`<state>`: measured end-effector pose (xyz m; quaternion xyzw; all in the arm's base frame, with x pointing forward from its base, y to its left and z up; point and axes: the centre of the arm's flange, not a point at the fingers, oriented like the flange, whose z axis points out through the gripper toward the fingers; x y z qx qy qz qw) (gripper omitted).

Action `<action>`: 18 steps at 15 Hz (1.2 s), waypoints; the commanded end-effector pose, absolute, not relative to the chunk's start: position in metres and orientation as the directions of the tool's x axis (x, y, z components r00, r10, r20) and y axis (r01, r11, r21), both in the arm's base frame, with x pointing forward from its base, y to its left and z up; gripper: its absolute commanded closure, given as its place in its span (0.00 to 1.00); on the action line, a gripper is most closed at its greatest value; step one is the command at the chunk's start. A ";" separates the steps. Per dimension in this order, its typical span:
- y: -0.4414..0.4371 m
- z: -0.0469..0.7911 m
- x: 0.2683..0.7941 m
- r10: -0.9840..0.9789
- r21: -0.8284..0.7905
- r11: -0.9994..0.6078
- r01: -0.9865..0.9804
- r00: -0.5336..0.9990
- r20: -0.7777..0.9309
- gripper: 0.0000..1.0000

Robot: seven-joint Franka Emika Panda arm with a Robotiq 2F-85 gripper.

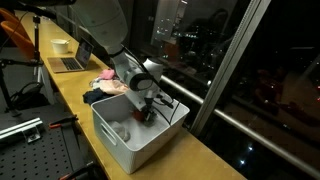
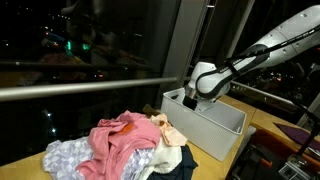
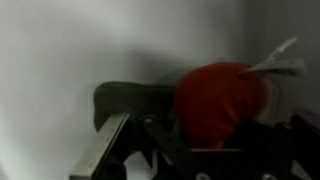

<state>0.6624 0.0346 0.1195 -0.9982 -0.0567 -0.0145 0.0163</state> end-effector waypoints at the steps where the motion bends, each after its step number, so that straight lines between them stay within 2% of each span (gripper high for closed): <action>1: 0.032 0.116 0.640 0.103 -0.026 -0.994 0.104 0.994 0.037 0.93; 2: 0.030 0.127 0.630 0.095 -0.009 -0.995 0.096 0.994 0.045 1.00; 10: 0.024 0.249 0.560 0.044 0.192 -0.981 0.022 0.992 0.115 1.00; 18: 0.130 0.385 0.537 0.129 0.361 -0.931 0.053 0.973 0.190 1.00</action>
